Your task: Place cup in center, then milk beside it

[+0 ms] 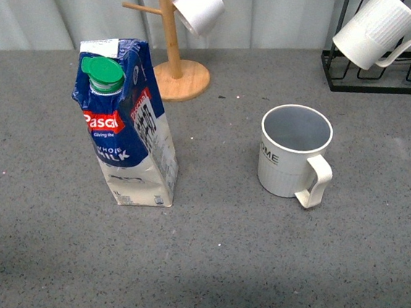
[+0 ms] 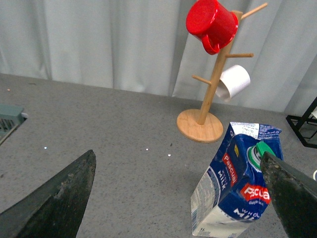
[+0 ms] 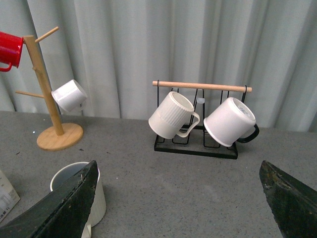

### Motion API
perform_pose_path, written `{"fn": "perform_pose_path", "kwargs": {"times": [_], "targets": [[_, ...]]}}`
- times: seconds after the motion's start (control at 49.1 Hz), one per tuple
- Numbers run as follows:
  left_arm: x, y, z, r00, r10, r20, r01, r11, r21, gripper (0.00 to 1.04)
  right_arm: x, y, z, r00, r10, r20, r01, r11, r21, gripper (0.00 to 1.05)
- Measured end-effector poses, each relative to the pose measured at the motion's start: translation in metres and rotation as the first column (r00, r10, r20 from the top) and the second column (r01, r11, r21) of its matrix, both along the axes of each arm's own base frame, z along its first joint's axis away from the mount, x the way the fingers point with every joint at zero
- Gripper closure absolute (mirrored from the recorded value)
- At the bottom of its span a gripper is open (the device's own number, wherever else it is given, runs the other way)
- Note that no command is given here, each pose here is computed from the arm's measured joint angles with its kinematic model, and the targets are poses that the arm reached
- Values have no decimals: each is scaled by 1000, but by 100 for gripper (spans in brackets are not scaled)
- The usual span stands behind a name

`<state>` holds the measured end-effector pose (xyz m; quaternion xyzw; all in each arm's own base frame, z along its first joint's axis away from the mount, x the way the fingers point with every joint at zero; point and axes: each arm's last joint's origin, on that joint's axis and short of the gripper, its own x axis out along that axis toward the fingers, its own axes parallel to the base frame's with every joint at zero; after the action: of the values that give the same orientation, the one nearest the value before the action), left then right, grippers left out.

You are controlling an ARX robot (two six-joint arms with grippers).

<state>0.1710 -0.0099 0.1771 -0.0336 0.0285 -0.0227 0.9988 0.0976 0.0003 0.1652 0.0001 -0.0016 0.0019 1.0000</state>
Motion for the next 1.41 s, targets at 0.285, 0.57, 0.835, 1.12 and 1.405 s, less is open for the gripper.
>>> {"fn": "perform_pose_path", "kwargs": {"times": [0.285,0.57,0.835,1.12,1.405], "targets": [[50,-36,-17,992,-58,-113,60,998,17,7,0,0,0,1000,0,0,0,1000,0,9],[50,-60,-23,981,-137,-140,140,990,14,7,0,0,0,1000,0,0,0,1000,0,9],[45,-75,-26,967,-198,-161,200,980,-5,7,0,0,0,1000,0,0,0,1000,0,9],[42,-91,-39,953,-230,-199,237,971,14,7,0,0,0,1000,0,0,0,1000,0,9],[50,-88,-53,940,-232,-250,243,970,13,7,0,0,0,1000,0,0,0,1000,0,9]]}}
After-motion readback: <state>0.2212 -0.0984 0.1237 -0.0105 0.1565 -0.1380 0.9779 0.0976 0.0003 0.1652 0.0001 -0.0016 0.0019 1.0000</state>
